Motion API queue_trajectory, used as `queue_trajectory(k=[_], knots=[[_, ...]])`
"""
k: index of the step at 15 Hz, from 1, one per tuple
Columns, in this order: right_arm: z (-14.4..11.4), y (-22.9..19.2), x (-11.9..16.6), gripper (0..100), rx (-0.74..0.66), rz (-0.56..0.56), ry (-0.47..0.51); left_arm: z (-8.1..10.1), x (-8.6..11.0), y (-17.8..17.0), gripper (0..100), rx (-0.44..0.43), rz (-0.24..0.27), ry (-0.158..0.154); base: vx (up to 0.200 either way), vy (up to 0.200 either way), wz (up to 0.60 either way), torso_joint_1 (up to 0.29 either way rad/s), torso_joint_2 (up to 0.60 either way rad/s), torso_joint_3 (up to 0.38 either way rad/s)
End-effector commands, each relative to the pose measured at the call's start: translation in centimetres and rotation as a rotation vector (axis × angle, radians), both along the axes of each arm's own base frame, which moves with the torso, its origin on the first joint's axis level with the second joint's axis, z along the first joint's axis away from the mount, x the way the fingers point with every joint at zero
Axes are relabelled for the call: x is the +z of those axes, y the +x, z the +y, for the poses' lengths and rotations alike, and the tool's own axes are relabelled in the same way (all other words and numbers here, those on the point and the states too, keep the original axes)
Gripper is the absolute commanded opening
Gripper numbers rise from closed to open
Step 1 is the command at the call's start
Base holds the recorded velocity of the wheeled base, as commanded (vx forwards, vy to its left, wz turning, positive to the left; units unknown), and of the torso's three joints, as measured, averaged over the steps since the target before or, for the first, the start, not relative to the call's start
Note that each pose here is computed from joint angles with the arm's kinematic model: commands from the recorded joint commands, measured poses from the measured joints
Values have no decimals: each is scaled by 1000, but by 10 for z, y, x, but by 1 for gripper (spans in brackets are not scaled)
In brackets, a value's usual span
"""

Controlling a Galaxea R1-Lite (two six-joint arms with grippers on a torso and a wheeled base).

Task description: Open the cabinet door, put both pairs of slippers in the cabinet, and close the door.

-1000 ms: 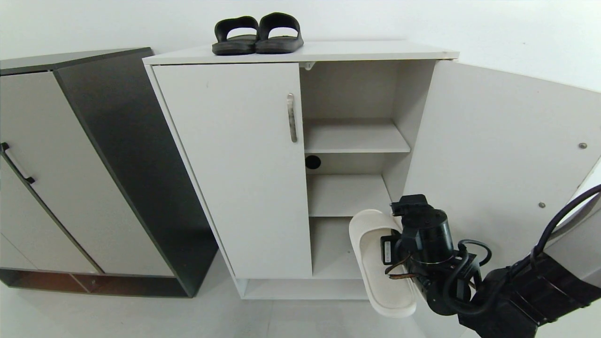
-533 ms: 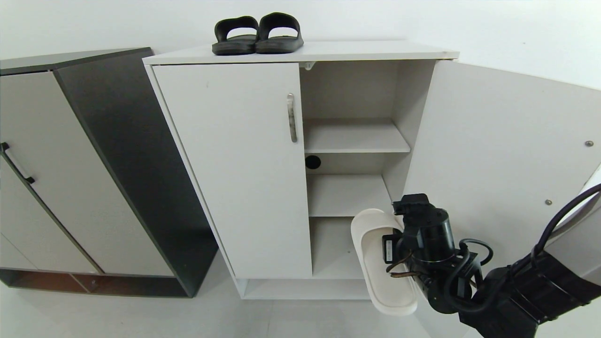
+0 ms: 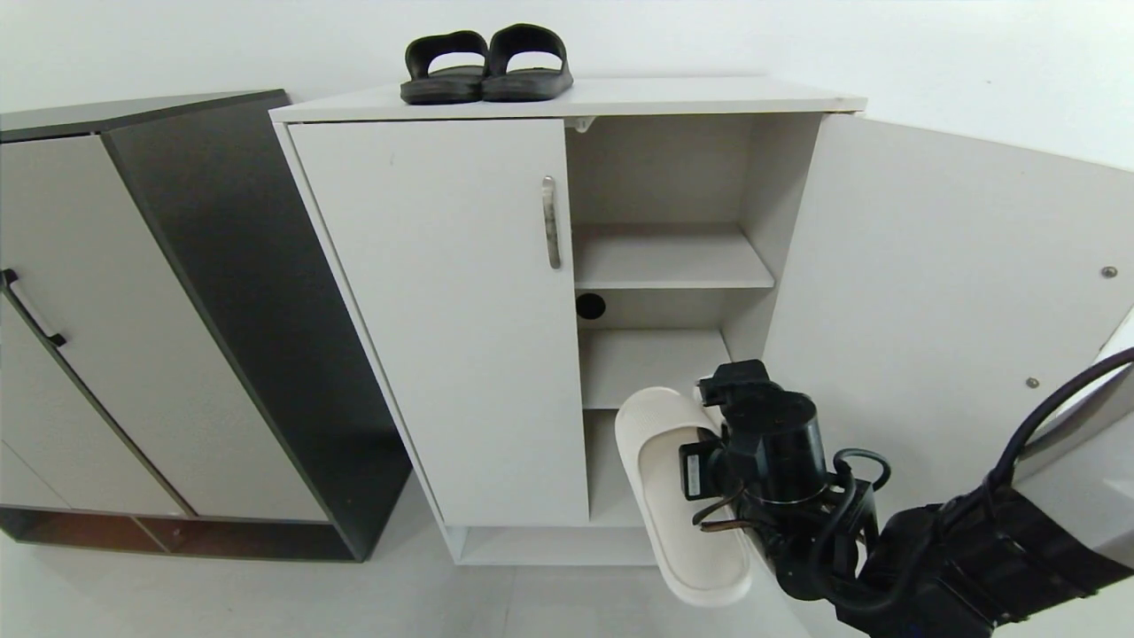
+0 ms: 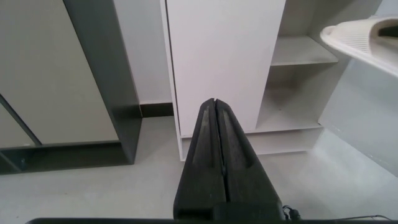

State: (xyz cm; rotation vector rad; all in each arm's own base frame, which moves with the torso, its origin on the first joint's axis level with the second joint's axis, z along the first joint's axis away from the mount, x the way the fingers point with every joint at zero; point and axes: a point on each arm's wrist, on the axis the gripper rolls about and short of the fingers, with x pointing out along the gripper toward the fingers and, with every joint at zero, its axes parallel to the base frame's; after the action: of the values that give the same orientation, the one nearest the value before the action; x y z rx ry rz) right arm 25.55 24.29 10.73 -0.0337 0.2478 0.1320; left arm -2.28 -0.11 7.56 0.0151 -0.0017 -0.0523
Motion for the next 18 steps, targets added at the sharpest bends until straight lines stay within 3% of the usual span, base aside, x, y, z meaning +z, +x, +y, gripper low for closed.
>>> queue_trajectory(k=[1,7,11,16,18], knots=[[13,17,-18,0,9,14,-2,0,0,0,0,-1,1,0,0,0,0,0,0,0],[41,48,-52,0,-1,9,1,0,0,0,0,-1,1,2,0,0,0,2,2,-43],[40,64,-60,0,-37,1,4,0,0,0,0,-1,1,2,0,0,0,4,1,-182],[42,66,-42,0,-96,-172,16,0,0,0,0,-1,1,2,0,0,0,9,2,-183],[41,66,-50,0,-92,-212,5,0,0,0,0,0,1,2,0,0,0,0,0,0]])
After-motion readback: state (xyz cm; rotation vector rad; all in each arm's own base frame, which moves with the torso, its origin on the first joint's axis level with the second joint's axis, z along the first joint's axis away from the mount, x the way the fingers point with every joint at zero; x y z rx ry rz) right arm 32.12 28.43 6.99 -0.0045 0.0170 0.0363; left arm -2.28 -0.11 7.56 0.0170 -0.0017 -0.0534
